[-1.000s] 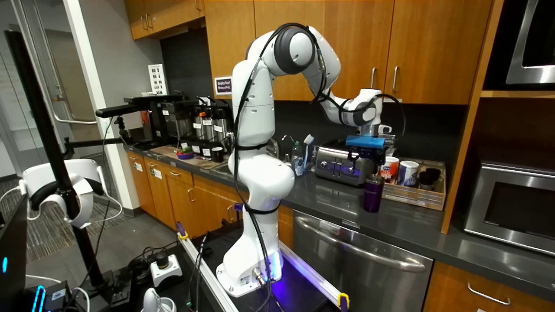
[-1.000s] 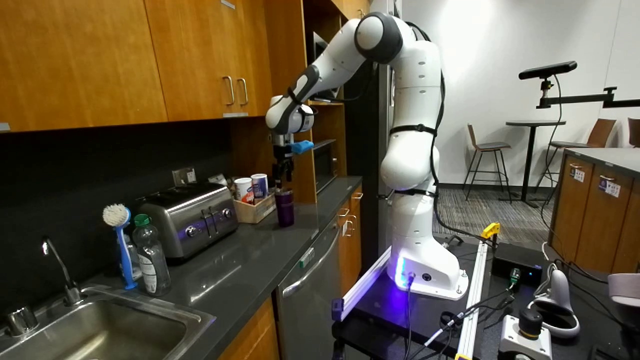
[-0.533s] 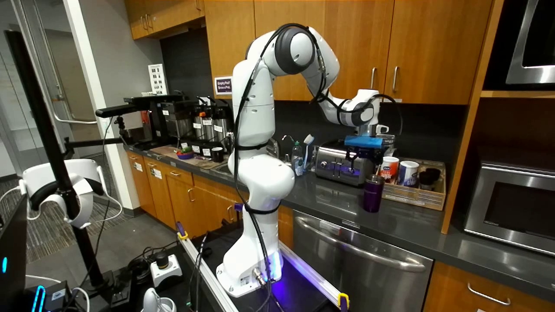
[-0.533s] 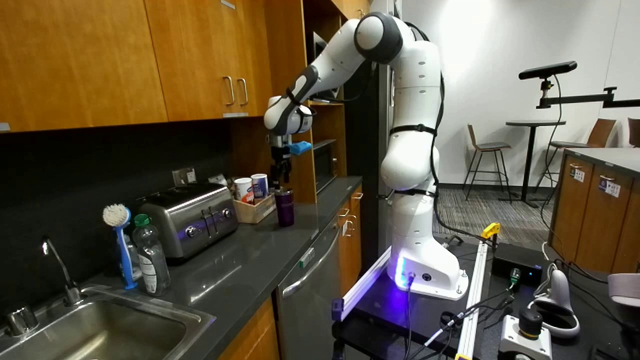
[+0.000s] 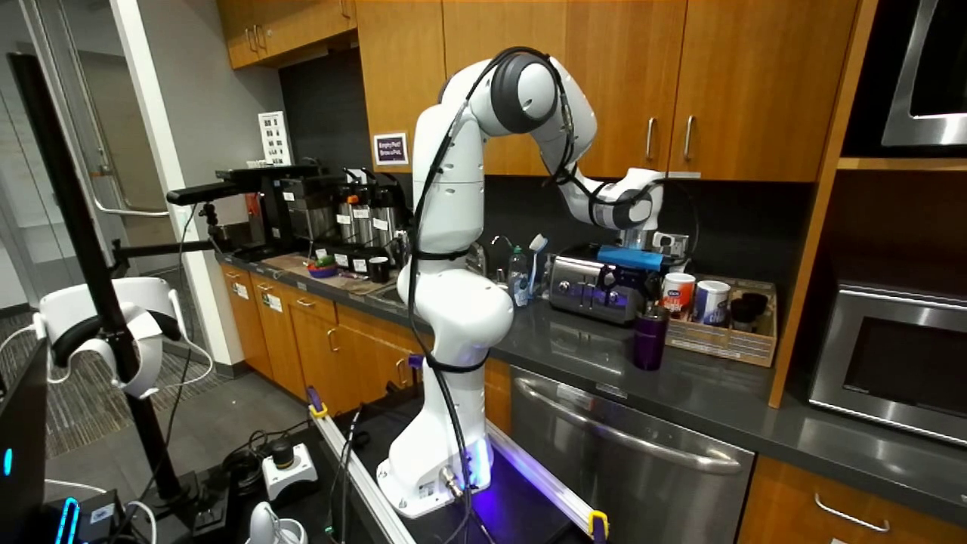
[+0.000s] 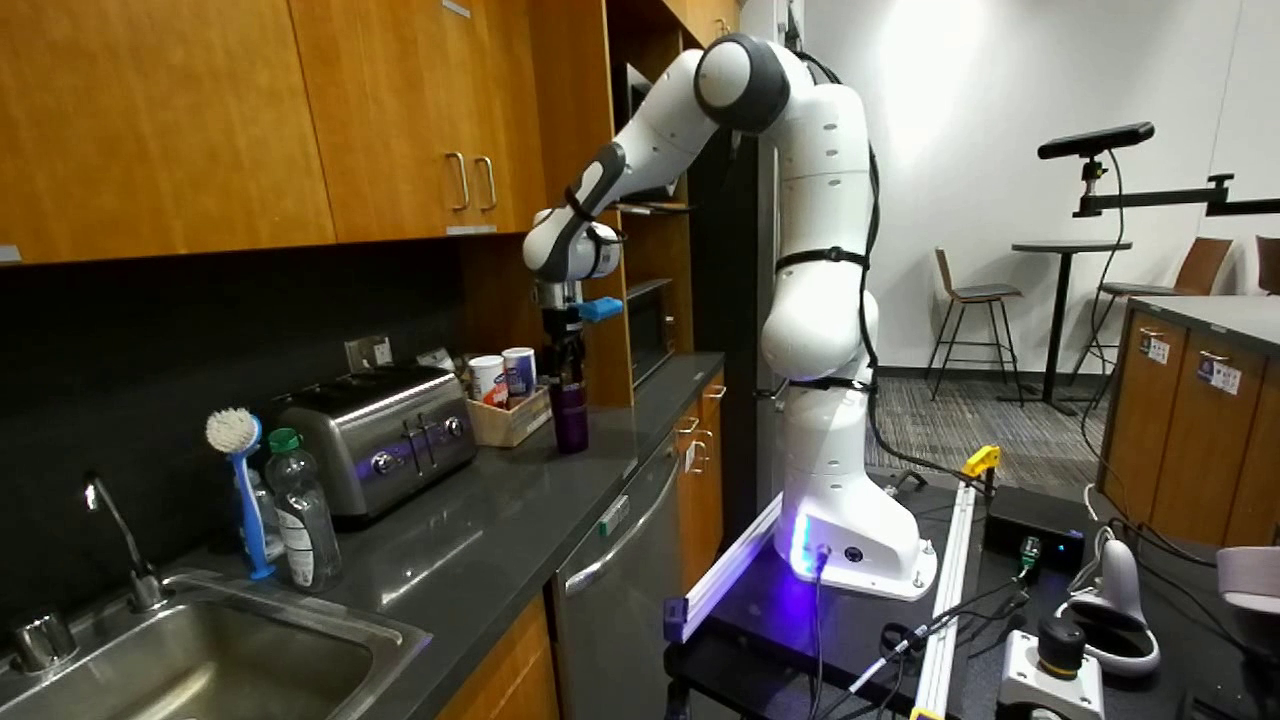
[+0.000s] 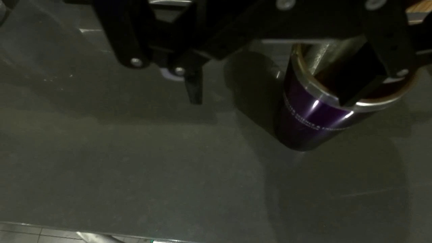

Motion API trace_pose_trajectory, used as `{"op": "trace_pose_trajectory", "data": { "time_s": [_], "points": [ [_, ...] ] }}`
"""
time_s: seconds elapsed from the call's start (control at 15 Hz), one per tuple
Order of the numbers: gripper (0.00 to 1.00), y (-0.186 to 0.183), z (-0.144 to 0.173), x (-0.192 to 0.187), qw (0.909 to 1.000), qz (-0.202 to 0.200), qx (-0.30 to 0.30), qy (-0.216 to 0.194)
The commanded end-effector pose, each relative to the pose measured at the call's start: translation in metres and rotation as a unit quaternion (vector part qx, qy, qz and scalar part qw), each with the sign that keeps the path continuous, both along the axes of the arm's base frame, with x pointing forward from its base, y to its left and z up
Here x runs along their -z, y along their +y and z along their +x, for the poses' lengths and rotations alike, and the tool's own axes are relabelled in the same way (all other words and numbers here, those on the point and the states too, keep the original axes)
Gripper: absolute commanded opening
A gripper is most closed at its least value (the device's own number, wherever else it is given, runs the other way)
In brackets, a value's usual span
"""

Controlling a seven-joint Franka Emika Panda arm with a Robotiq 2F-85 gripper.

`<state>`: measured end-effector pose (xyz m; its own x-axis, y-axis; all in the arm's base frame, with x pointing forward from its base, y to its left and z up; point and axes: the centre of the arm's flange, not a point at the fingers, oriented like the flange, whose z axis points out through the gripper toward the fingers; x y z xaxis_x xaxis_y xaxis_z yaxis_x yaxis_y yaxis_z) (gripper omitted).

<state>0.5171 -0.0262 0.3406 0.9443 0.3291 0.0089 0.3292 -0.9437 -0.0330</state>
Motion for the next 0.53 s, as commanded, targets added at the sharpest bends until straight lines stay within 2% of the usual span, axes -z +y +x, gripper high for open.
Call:
{"op": "trace_pose_trajectory", "data": {
  "time_s": [0.0, 0.2, 0.47],
  "points": [
    [1.00, -0.0013, 0.0025, 0.0005, 0.9998, 0.018, -0.001, -0.004],
    [1.00, -0.0004, 0.0032, -0.0034, 0.9998, 0.017, -0.002, -0.013],
    [1.00, -0.0016, 0.0021, -0.0026, 0.9999, 0.008, 0.004, -0.005]
  ]
}}
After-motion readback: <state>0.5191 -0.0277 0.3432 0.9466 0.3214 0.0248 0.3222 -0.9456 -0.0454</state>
